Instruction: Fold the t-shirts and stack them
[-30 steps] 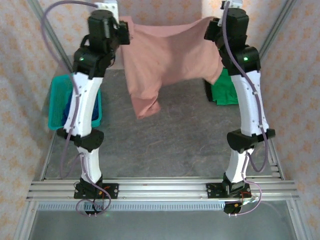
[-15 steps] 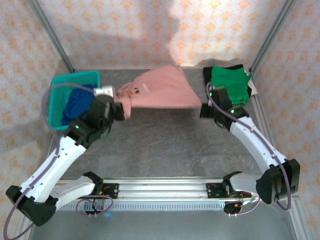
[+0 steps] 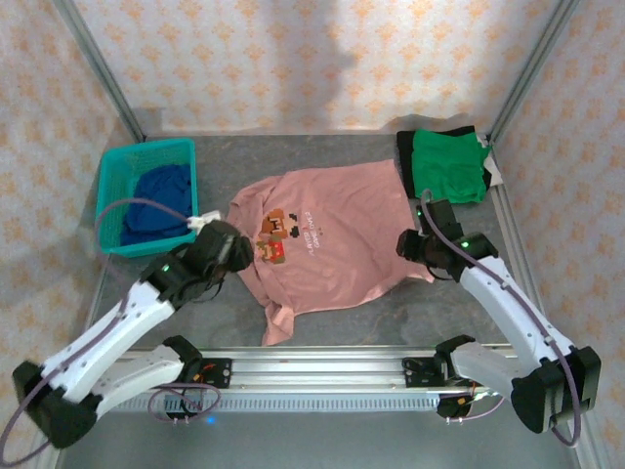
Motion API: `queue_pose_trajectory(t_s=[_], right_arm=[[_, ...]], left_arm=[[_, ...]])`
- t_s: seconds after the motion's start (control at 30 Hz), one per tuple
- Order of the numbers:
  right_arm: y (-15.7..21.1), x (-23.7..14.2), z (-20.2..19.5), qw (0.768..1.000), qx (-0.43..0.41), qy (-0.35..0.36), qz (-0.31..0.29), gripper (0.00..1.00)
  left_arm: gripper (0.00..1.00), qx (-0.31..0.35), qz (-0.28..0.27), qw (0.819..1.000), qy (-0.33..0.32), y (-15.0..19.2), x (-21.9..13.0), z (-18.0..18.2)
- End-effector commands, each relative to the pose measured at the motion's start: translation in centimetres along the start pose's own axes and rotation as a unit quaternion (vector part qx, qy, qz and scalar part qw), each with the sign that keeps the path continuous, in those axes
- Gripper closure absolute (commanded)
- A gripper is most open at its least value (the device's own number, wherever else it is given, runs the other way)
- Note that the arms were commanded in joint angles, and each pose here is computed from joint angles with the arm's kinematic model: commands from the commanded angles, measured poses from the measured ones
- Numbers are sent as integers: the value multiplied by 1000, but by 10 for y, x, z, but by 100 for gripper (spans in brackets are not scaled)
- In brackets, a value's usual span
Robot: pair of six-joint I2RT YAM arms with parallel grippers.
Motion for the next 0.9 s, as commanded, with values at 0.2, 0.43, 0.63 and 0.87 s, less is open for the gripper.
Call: queue_pose_trajectory(t_s=[0.2, 0.43, 0.63, 0.87], right_arm=[[-57, 50, 52, 999, -3, -47, -27, 45], [-48, 131, 51, 999, 12, -2, 33, 46], [-4, 146, 35, 997, 22, 37, 61, 46], [27, 137, 10, 994, 39, 65, 78, 46]], left_arm=[[33, 29, 52, 991, -117, -86, 120, -13], [36, 72, 79, 985, -134, -161, 226, -41], [36, 120, 151, 975, -110, -147, 293, -58], [57, 114, 167, 975, -94, -127, 309, -54]])
Point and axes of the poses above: each hand's point on the last joint's axis, 136 mm out from that joint toward the fingers, its own x axis out along the fingers, its own z axis along the line the jaws close on, y = z × x, the point moved 2 cm from there along -x, back along the fingers, and after that the axes turned 5 degrees about x, right-handed, at the moved point
